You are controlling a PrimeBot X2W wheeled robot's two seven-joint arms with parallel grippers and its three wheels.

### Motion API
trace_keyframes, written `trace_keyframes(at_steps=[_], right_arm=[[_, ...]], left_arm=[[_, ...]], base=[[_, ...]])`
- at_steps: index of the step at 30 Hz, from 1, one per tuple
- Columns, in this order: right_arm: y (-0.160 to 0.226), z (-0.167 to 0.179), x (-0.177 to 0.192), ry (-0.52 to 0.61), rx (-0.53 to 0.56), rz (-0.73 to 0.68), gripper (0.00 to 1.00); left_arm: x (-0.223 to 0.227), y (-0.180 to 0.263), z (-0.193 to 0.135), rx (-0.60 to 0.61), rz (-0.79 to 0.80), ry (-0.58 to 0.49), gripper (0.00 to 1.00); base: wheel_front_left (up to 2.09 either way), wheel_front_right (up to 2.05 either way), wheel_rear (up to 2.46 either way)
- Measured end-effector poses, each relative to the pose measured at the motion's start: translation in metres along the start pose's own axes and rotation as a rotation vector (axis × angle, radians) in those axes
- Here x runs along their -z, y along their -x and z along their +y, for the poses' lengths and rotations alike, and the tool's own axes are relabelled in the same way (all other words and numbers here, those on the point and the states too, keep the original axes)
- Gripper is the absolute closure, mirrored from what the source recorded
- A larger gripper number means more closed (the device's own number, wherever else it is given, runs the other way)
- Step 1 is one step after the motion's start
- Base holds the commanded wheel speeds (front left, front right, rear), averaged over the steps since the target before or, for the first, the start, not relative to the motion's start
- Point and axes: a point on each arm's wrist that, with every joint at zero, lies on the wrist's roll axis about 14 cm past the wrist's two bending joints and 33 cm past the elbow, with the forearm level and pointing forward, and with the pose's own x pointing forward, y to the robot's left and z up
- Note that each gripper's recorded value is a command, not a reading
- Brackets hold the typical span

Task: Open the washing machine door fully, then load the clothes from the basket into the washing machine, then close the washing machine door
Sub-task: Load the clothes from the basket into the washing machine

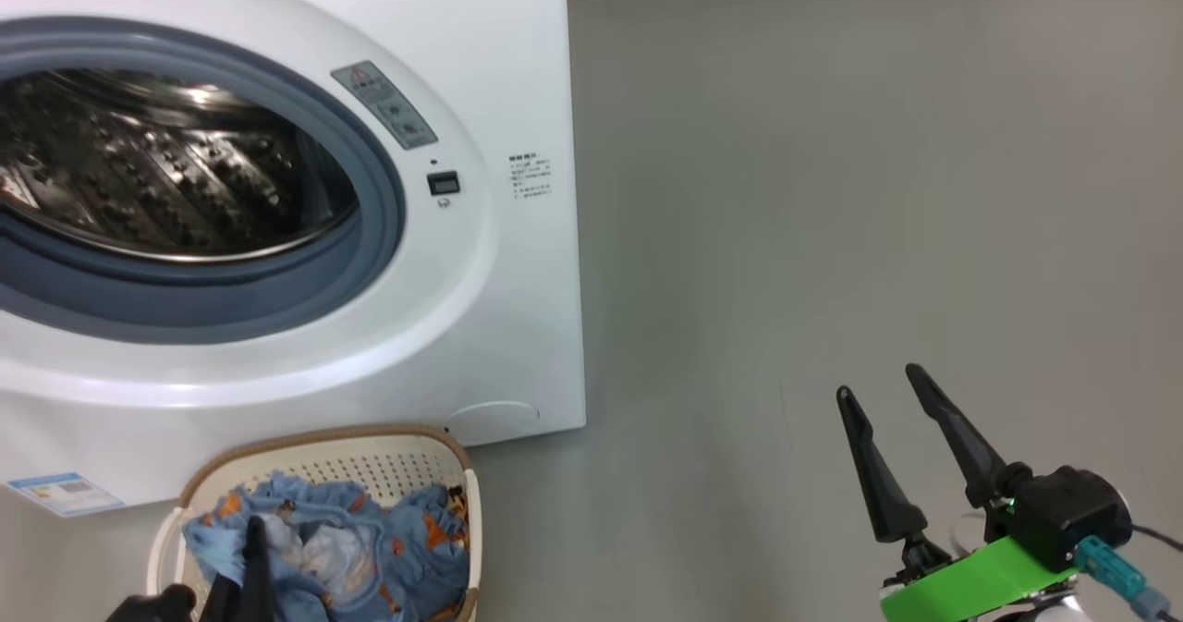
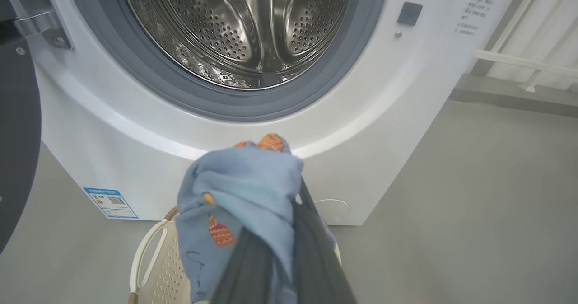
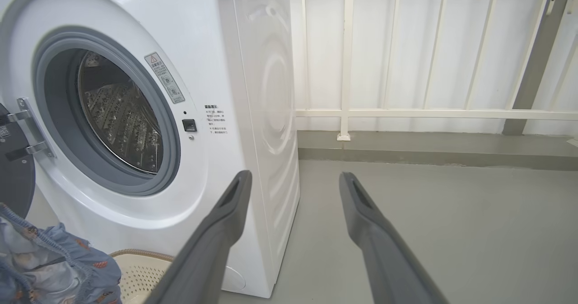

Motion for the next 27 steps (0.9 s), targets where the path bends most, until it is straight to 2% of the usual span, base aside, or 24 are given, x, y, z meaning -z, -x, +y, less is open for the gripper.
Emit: trace_keyframes(at_steps=[12, 27], right_arm=[[0.015, 0.006, -0.013, -0.004, 0.019, -0.037, 0.0], [0.017, 0.01, -0.009, -0.014, 0.012, -0.02, 0.0]], left_arm=[[-0.016, 0.023, -0.005, 0.006, -0.058, 0.062, 1.0], [-0.028, 0.025, -0.007, 0.001, -0.098, 0.07, 1.0]], base=[[0.0, 0.0, 0.0], [0.0, 0.0, 0.0]])
